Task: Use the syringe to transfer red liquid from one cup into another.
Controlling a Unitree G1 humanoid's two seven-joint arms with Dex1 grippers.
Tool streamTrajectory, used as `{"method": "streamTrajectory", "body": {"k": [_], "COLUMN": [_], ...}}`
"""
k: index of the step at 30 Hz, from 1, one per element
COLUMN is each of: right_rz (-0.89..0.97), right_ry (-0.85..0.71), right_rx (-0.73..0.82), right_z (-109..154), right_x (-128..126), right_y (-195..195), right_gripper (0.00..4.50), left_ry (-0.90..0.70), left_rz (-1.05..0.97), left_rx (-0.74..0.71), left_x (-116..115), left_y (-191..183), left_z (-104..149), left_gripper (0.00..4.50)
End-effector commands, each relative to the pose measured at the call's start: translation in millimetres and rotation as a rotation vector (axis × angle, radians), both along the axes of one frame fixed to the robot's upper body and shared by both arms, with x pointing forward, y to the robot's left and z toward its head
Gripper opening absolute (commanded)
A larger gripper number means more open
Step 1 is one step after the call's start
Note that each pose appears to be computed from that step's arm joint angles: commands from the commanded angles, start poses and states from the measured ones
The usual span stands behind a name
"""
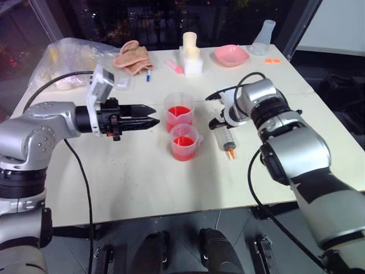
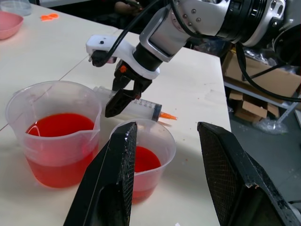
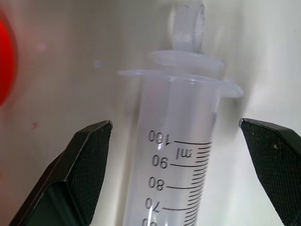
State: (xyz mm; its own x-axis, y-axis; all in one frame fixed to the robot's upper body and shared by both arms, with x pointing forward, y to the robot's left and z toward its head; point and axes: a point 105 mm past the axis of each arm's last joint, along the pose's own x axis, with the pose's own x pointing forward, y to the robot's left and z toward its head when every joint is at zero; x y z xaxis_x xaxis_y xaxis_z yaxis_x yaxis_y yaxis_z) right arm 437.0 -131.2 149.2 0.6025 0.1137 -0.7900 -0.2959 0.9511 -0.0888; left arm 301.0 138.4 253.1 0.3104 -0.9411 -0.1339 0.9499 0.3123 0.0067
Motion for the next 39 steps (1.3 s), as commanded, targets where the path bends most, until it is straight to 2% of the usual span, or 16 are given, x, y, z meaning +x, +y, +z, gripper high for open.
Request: {"method": "streamTrajectory", "body": {"k": [1,3,7,8,13,16,23,25,28,30,33,35,39], "right_rz": [0.043,0.054,0.082,0.085,0.115,0.114,0.082,0.113,0.156,0.154,0.253,0.299,0.404], "right_ry": [-0.061,-0.059,-0.055,-0.052,-0.035,-0.101,-0.382,-0.607,-0.895,-1.044,-1.218,-1.268,-1.314], "right_rx": [-0.003,-0.007,-0.023,-0.027,-0.047,-0.032,0.022,0.079,0.209,0.309,0.571,0.691,0.761], "right_z": [18.8,17.6,14.5,13.7,9.0,20.6,98.9,144.6,200.6,225.4,258.0,265.2,254.4], "right_x": [6.2,6.0,5.6,5.4,3.5,10.5,27.2,29.5,14.7,1.6,-32.0,-47.6,-64.4], "right_y": [12.1,14.1,16.8,16.9,19.5,16.2,-5.8,-5.9,-0.8,3.9,31.9,50.8,82.1], "right_gripper": [4.23,3.66,1.51,1.37,1.37,1.37,1.37,1.37,1.37,1.37,1.37,1.37,1.37], "left_ry": [-0.046,-0.046,-0.049,-0.050,-0.061,-0.070,-0.106,-0.117,-0.127,-0.133,-0.143,-0.149,-0.163], "left_rz": [0.001,0.003,0.007,0.008,0.011,0.013,0.055,0.057,0.054,0.055,0.071,0.077,0.067], "left_rx": [-0.004,-0.003,-0.002,-0.002,-0.004,-0.012,-0.106,-0.149,-0.197,-0.217,-0.236,-0.231,-0.233], "left_x": [-5.7,-5.8,-6.9,-6.9,-5.7,-3.4,9.6,13.0,17.9,21.2,30.4,35.0,38.0], "left_y": [2.3,2.3,3.0,3.0,3.5,4.0,9.6,9.8,9.7,9.4,8.9,8.3,6.8], "left_z": [10.3,10.1,10.0,10.3,13.0,17.6,46.6,57.8,71.5,78.0,88.0,91.2,99.0], "left_gripper": [2.15,2.15,2.15,2.15,2.15,2.15,2.15,2.15,2.15,2.15,2.15,2.15,2.15]}}
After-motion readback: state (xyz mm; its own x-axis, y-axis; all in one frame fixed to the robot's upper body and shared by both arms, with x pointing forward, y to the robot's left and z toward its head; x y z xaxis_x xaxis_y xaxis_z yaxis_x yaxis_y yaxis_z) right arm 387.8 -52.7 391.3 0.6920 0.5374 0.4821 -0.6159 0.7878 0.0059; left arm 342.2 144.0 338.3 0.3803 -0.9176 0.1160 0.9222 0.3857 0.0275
